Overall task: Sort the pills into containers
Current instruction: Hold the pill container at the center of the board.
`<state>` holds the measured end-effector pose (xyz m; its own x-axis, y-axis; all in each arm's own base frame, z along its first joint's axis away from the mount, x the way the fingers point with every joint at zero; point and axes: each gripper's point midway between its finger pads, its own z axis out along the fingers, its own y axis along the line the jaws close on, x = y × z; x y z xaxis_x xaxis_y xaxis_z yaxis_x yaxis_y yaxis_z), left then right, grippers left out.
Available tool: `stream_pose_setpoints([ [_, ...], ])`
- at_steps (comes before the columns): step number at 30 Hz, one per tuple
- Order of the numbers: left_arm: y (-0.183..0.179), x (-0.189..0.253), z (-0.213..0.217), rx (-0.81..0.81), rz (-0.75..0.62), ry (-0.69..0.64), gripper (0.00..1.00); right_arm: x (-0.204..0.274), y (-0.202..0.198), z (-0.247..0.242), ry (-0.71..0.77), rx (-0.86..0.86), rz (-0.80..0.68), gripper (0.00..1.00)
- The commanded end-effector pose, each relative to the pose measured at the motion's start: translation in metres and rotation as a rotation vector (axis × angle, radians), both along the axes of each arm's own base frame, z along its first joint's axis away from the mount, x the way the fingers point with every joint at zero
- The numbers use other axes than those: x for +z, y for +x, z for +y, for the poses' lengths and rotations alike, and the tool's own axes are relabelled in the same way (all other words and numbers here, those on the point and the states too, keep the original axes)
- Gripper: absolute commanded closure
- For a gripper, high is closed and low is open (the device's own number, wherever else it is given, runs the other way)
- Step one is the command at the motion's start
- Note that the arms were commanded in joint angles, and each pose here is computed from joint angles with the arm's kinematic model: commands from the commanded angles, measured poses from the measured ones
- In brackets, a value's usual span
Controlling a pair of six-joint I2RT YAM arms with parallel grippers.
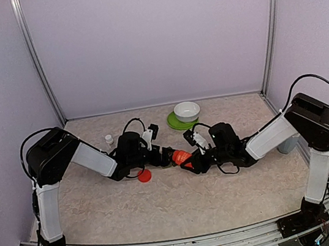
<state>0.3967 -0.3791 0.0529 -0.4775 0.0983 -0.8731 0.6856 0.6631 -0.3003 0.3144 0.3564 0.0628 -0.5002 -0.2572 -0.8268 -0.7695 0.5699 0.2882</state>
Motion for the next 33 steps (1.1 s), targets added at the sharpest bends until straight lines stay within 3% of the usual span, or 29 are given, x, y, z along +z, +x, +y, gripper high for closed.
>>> stream_pose_setpoints([
  [1, 0.007, -0.001, 0.001, 0.009, -0.016, 0.005, 0.01, 0.005, 0.011, 0.005, 0.015, -0.004, -0.001, 0.81],
  [33, 0.014, -0.026, 0.007, 0.027, 0.004, 0.047, 0.02, 0.003, 0.014, 0.006, -0.035, -0.015, 0.055, 0.82],
])
